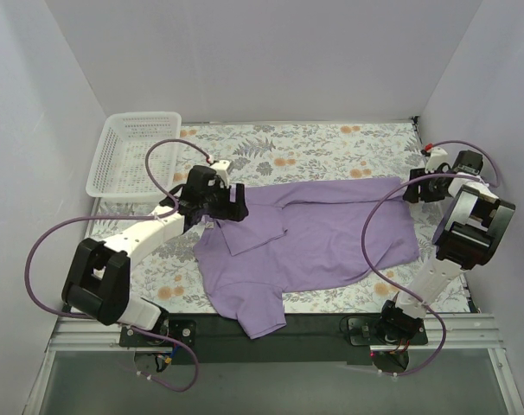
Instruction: Fold and stack the t-shirts
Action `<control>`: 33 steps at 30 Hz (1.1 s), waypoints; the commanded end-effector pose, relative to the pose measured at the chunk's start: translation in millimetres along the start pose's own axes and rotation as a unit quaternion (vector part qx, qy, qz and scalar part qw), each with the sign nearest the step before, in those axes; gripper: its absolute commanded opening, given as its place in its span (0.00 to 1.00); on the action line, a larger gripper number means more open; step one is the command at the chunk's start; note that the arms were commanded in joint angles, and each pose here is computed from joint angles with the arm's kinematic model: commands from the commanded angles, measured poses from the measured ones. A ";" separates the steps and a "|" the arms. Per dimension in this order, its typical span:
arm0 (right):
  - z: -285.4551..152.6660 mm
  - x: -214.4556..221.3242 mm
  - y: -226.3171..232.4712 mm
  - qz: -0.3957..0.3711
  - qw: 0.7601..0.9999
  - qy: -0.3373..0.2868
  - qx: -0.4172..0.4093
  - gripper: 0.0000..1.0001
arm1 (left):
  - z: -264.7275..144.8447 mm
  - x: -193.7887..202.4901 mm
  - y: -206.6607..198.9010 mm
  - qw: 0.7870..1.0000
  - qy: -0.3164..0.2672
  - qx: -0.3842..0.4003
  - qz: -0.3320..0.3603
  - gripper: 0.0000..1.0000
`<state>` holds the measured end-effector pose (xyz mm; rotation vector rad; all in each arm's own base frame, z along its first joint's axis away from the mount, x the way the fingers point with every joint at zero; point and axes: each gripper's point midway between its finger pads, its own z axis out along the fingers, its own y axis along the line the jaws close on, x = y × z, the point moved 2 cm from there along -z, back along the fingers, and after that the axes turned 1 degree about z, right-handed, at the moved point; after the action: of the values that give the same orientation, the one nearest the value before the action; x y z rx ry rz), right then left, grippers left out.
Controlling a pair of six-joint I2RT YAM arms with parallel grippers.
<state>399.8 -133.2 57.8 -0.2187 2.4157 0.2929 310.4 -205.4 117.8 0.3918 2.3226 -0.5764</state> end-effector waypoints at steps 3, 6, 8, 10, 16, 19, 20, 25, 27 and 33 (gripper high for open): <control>-22.6 -49.3 -4.4 -0.043 0.998 -0.051 0.020 0.67 | -22.4 -34.1 38.4 0.989 -0.082 -0.049 -0.114 0.79; -13.9 -60.7 5.6 -0.037 0.998 -0.055 -0.009 0.68 | -19.4 -42.7 63.3 0.977 -0.089 -0.084 -0.174 0.78; -8.6 -66.8 11.5 -0.028 0.997 -0.061 -0.028 0.68 | -12.1 -45.9 73.6 0.971 -0.086 -0.108 -0.194 0.76; -3.0 -71.2 17.4 -0.025 0.997 -0.063 -0.041 0.68 | -3.0 -40.8 85.9 0.963 -0.076 -0.141 -0.216 0.71; 6.2 -78.7 26.7 -0.028 0.996 -0.064 -0.056 0.68 | 26.2 -44.1 115.0 0.949 -0.064 -0.202 -0.232 0.59; 6.9 -82.6 25.5 -0.031 0.996 -0.066 -0.055 0.68 | 38.2 -45.7 130.7 0.940 -0.059 -0.239 -0.235 0.58; 7.5 -83.2 25.0 -0.032 0.996 -0.067 -0.055 0.68 | 39.8 -44.9 136.7 0.937 -0.059 -0.254 -0.234 0.57; 9.4 -84.5 22.9 -0.034 0.996 -0.067 -0.054 0.68 | 51.5 -37.9 143.8 0.935 -0.044 -0.267 -0.231 0.56; 10.8 -83.3 23.1 -0.032 0.996 -0.066 -0.057 0.67 | 54.3 -37.7 144.0 0.936 -0.042 -0.264 -0.229 0.55; 13.8 -80.9 24.4 -0.029 0.996 -0.064 -0.062 0.68 | 64.7 -47.2 143.9 0.942 -0.043 -0.252 -0.218 0.49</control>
<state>455.1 -99.2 94.5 -0.3033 2.2943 0.4111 424.8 -119.5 48.4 -0.4037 2.4295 -0.1729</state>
